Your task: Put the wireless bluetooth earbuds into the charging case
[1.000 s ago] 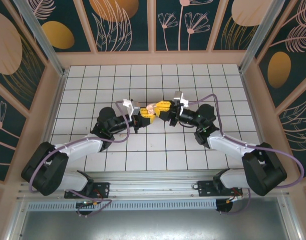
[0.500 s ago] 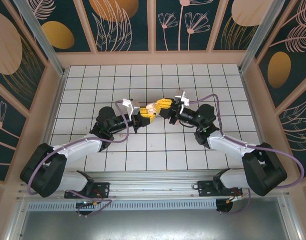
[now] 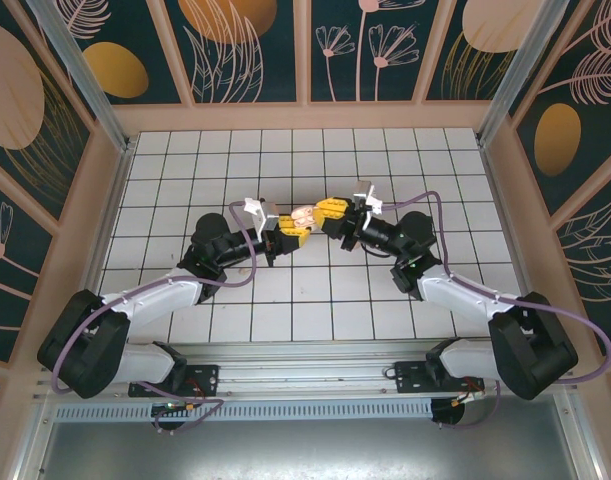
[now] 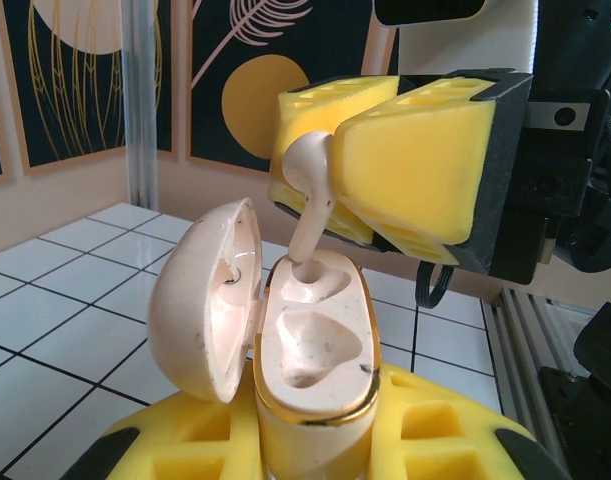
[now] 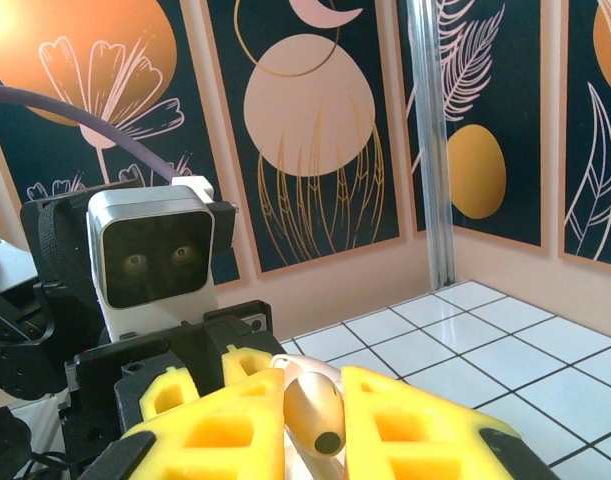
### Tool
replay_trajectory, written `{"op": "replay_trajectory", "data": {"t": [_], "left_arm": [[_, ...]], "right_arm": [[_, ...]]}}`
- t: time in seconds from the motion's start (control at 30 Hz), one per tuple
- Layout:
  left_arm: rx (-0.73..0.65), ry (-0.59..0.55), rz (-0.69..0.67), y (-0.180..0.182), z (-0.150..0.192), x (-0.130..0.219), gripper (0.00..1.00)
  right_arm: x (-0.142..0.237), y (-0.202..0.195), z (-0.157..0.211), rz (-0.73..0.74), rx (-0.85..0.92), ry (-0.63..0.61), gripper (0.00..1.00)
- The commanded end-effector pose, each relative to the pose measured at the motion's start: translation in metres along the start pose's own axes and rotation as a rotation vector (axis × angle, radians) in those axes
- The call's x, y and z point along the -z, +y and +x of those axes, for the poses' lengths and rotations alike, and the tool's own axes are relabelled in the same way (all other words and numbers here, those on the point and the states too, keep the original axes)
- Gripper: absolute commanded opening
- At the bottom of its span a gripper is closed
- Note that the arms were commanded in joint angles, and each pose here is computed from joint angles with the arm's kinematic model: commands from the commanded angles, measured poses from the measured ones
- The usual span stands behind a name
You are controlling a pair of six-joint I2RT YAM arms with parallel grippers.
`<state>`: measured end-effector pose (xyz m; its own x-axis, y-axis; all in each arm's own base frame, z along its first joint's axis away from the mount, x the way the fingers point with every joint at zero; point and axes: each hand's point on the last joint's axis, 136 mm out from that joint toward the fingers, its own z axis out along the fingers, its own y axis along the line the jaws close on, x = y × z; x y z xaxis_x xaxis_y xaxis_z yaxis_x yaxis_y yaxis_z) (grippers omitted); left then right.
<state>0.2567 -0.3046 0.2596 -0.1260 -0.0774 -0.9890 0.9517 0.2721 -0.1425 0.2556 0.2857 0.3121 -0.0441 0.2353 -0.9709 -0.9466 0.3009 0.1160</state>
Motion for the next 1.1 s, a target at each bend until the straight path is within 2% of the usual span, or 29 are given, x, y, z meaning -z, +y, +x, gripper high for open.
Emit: {"op": "replay_trajectory", "data": {"t": [0.0,0.53,1.07], "left_arm": [[-0.077,-0.068,0.015,-0.006,-0.029,-0.002,0.15],[-0.116,-0.072,-0.007,-0.006,-0.037,0.001,0.15],[-0.132,-0.048,-0.018,-0.003,-0.033,0.000,0.15]], "right_arm": [[0.004,0.006,-0.002,-0.024,0.008,-0.002,0.18],[0.007,-0.003,0.008,0.033,-0.027,0.046,0.19],[0.002,0.007,-0.010,-0.015,0.000,0.024,0.38]]}}
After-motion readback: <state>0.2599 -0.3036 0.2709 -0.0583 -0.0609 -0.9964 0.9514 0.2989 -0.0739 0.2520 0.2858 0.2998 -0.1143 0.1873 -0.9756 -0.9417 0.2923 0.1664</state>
